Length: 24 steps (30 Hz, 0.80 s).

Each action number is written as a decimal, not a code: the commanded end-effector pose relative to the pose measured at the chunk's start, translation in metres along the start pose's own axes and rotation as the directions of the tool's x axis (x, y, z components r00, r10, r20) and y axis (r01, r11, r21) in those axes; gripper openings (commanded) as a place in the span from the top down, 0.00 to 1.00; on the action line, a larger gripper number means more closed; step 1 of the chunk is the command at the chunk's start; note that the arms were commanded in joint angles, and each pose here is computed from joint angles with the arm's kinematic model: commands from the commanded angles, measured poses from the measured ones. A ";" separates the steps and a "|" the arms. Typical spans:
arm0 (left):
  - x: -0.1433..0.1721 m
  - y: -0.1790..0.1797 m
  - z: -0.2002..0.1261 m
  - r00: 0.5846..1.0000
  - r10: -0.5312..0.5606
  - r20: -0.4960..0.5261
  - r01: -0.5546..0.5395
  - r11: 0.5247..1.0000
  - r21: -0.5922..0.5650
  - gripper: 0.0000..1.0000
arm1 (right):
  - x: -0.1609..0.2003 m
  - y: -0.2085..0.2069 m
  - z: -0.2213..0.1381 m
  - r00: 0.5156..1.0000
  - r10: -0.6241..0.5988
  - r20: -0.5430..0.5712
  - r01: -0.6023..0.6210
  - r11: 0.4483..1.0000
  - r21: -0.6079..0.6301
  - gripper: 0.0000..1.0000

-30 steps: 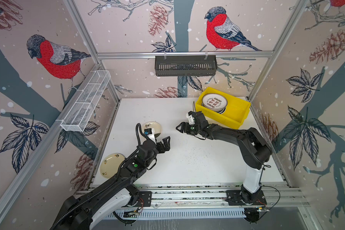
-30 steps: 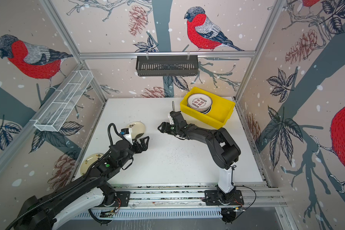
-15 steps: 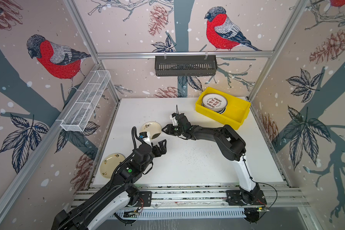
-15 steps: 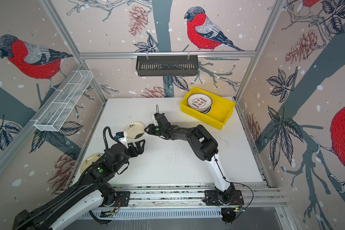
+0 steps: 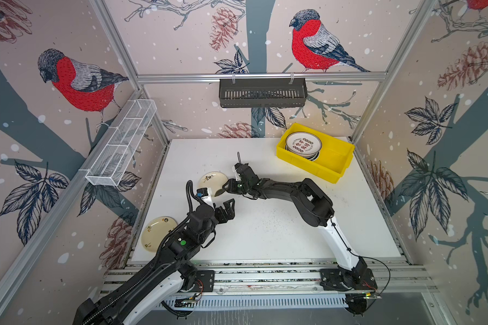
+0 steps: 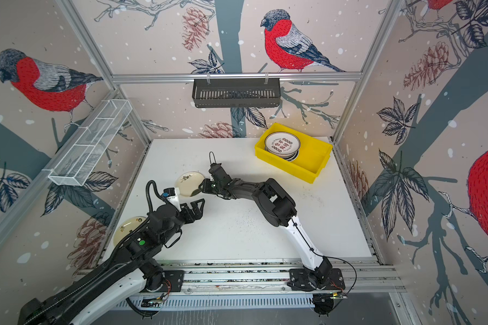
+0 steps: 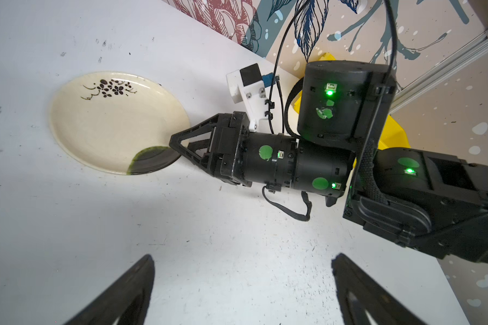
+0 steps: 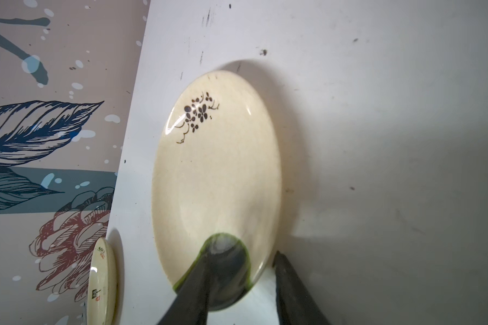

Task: Place the plates into the plastic bin on the countertop
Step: Pick up the plate from the middle-left of the table.

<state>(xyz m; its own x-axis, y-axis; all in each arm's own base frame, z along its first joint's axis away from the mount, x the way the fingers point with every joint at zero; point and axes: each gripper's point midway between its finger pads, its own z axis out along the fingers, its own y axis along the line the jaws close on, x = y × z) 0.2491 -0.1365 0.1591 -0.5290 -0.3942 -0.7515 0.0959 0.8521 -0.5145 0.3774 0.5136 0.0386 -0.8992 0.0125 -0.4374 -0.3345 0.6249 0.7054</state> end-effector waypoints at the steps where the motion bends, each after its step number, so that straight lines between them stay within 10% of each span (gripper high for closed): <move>1: -0.005 0.000 -0.001 1.000 -0.006 0.023 0.006 1.000 -0.003 0.02 | 0.000 -0.010 0.004 1.000 -0.017 0.007 0.017 0.998 0.063 0.62; 24: -0.002 0.013 -0.008 0.999 0.005 0.043 -0.003 1.000 -0.030 0.02 | -0.006 -0.039 0.012 0.999 0.022 0.035 -0.028 0.984 0.178 0.85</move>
<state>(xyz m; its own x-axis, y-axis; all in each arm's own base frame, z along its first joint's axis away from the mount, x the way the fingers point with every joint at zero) 0.2434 -0.1261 0.1587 -0.4999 -0.4031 -0.7666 0.0886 0.8567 -0.5082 0.4022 0.5128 0.0284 -0.8755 0.0621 -0.4792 -0.3056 0.6969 0.6488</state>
